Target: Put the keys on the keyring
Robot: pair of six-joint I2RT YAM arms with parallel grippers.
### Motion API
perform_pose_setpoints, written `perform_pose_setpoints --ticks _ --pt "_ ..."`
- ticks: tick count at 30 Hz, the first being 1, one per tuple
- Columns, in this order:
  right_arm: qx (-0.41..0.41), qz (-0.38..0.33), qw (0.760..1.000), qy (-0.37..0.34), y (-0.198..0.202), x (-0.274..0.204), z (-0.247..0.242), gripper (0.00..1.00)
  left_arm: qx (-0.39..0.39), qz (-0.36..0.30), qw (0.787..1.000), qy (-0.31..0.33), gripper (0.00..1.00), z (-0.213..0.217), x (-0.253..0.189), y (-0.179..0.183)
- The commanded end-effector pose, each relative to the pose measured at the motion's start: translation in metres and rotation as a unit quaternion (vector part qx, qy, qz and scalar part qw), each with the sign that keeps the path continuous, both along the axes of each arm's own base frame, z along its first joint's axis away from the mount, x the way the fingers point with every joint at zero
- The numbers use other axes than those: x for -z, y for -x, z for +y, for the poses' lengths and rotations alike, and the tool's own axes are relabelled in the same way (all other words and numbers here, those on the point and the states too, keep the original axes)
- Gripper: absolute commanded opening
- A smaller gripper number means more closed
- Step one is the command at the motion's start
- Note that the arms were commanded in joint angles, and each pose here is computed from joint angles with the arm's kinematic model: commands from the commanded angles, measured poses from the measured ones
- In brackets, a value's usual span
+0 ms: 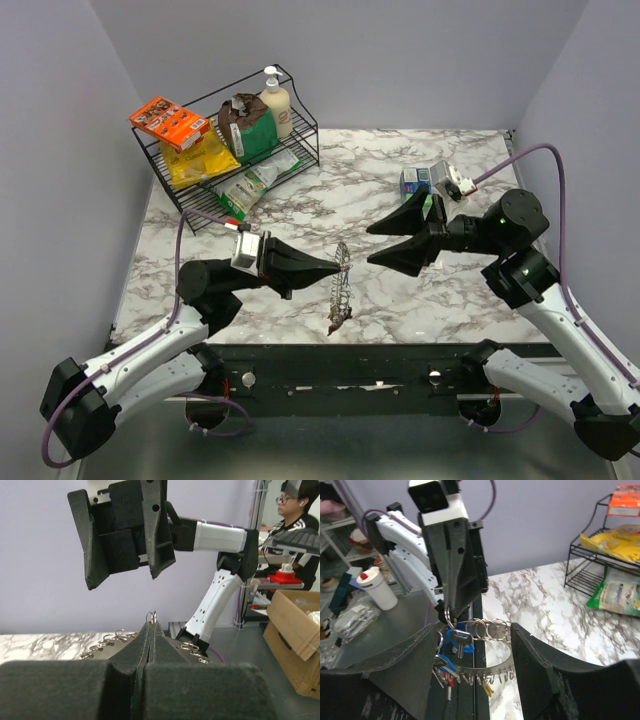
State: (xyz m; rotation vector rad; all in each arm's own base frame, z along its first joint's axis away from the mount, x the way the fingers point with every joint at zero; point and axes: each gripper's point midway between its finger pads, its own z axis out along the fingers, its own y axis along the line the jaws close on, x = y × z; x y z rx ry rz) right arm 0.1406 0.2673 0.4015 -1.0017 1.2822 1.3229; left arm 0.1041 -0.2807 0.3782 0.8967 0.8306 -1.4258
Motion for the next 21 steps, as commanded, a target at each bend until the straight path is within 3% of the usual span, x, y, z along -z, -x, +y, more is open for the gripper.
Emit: perform_pose_setpoints --ticks 1,9,21 --pt "-0.062 -0.018 0.998 -0.017 0.016 -0.012 0.002 0.7 0.014 -0.018 0.997 0.077 0.0 0.013 -0.034 0.007" --pt "-0.092 -0.014 0.996 -0.007 0.013 -0.009 0.01 0.68 0.033 -0.015 0.997 0.063 0.0 0.005 -0.033 0.005" --pt "-0.113 0.01 0.994 0.01 0.013 0.007 0.013 0.56 0.036 -0.012 0.998 0.05 0.0 0.0 -0.03 0.002"
